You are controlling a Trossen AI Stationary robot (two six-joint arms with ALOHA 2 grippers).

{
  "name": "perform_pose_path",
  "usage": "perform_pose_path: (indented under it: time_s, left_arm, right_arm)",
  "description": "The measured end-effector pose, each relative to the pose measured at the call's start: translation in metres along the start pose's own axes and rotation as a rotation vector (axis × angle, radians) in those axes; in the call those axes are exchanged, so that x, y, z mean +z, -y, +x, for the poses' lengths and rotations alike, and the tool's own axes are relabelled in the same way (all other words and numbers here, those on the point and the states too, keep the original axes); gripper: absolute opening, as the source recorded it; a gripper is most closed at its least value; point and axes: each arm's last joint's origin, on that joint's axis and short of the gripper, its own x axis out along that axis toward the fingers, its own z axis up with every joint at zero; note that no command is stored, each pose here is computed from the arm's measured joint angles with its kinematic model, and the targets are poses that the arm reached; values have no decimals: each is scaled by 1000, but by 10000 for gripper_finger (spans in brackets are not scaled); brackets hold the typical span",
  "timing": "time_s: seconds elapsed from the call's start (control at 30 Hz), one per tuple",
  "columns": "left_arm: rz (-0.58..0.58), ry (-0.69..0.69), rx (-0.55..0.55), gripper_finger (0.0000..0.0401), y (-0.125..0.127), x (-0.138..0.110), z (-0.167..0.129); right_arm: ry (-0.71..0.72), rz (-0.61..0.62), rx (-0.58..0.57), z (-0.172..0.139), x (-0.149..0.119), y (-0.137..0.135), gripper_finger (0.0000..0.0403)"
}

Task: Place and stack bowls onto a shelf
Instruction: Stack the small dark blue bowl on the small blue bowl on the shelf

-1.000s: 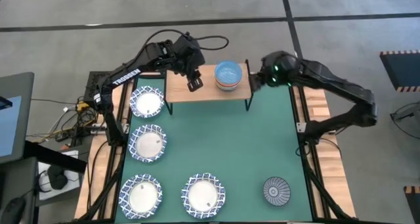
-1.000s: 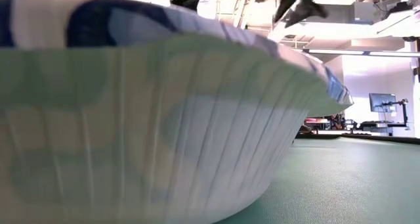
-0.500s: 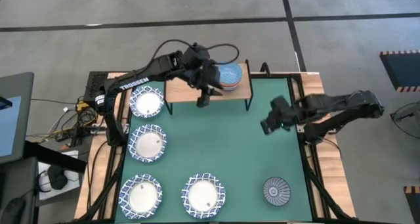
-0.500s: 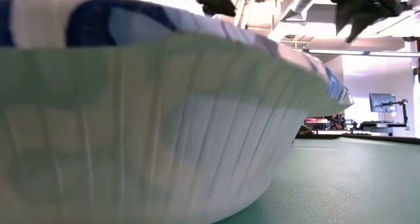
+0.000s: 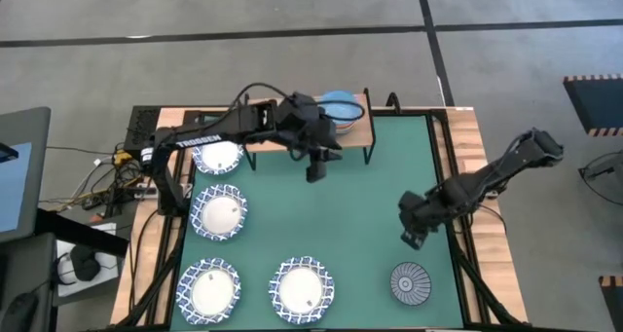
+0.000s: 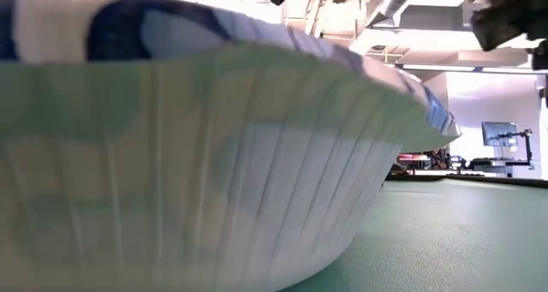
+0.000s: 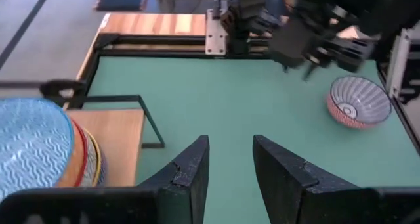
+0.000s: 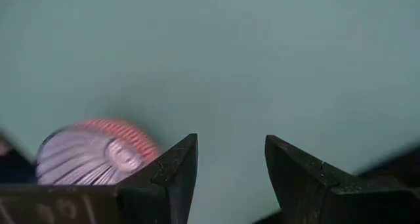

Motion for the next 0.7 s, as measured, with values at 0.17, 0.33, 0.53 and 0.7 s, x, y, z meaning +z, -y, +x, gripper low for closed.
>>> perform_pose_path:
  time_s: [0.17,0.33,0.53,0.7]
  left_arm:
    - [-57,-17,59,103,30,-1,1]
    - [-100,-2,128,103,58,-3,2]
    - [-181,4,132,103,77,-8,6]
    - [-255,-7,128,103,81,-18,16]
  right_arm:
    - [-11,-124,112,20,-18,-12,203]
    - [-51,-184,103,40,-35,-13,203]
    - [-59,-240,121,54,-45,-21,203]
    - [-64,-272,103,68,-51,-29,203]
